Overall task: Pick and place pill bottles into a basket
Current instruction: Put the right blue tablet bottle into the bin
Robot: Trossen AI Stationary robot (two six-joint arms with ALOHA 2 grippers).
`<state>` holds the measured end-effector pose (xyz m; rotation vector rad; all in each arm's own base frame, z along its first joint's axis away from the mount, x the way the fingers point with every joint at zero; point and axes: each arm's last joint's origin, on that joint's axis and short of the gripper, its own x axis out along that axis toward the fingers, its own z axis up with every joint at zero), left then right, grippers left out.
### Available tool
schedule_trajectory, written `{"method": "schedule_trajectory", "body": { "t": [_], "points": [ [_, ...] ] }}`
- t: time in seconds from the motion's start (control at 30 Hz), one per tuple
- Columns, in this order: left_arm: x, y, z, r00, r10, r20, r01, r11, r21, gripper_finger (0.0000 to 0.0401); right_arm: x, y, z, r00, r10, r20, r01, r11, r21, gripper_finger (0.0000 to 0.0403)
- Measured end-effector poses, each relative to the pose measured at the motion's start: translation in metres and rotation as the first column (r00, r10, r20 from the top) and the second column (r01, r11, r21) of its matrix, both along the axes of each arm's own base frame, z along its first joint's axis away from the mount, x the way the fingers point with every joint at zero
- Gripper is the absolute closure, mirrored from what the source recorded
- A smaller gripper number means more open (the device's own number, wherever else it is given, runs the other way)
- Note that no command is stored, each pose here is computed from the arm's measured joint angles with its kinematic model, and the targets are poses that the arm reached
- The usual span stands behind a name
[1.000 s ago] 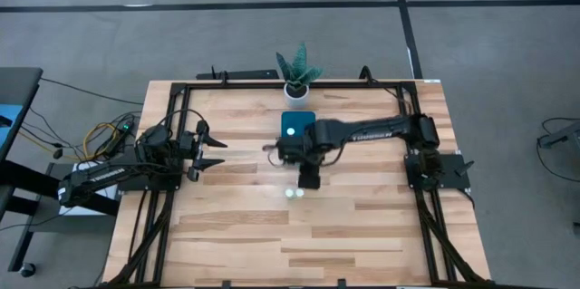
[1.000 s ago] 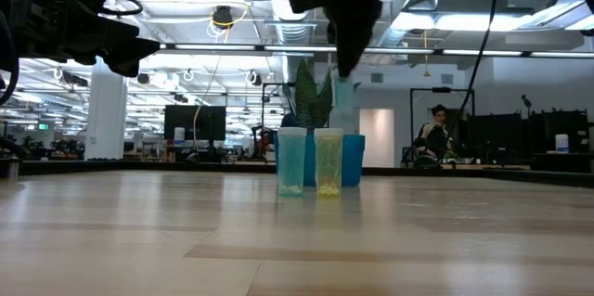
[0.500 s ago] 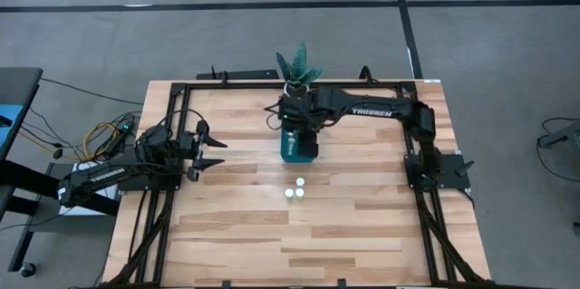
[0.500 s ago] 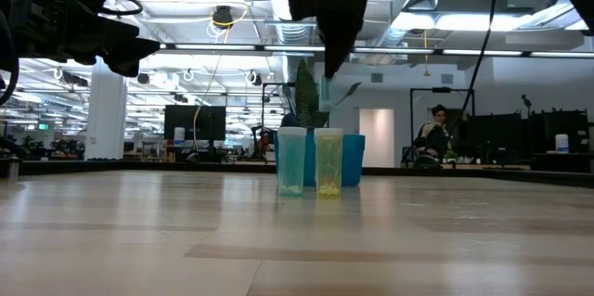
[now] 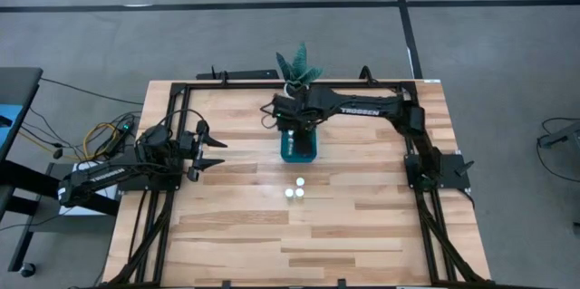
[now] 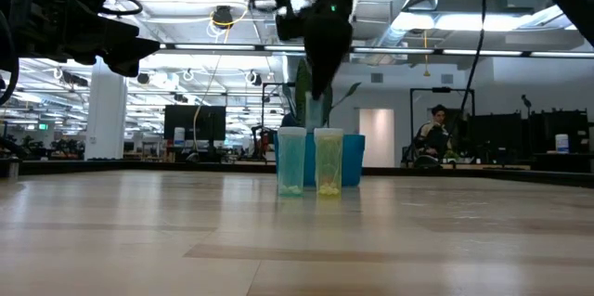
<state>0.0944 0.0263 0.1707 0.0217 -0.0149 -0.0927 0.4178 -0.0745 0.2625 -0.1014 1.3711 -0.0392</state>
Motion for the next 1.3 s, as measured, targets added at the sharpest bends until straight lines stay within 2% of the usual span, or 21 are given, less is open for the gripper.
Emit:
{"method": "schedule_trajectory", "body": {
  "t": [0.03,0.1,0.17,0.63,0.9,1.3],
  "points": [
    [0.000,0.000,0.000,1.000,0.000,-0.001,0.000,1.000,0.000,0.0189,-0.001,-0.001,-0.005,0.999,-0.001,-0.034,0.002,1.000,0.008,0.0285],
    [0.000,0.000,0.000,1.000,0.001,-0.004,-0.001,1.000,-0.002,0.0189,0.007,-0.001,-0.014,1.000,0.005,-0.016,-0.005,1.000,0.004,0.0284],
    [0.000,0.000,0.000,1.000,0.000,-0.002,0.000,1.000,-0.001,0.0189,0.007,0.000,-0.022,0.998,0.013,-0.063,-0.012,1.000,0.012,0.0284],
    [0.001,0.000,-0.001,1.000,-0.001,-0.008,0.001,1.000,-0.004,0.0189,0.022,-0.001,-0.066,0.988,0.065,-0.138,-0.059,0.997,0.048,0.0284],
    [0.001,0.000,-0.001,1.000,0.000,-0.008,0.000,1.000,-0.004,0.0189,0.022,0.001,-0.068,0.987,0.076,-0.142,-0.070,0.996,0.049,0.0281],
    [0.001,0.000,-0.001,1.000,0.000,-0.008,0.000,1.000,-0.004,0.0189,0.022,0.001,-0.069,0.985,0.076,-0.153,-0.069,0.996,0.052,0.0243]
  ]
}}
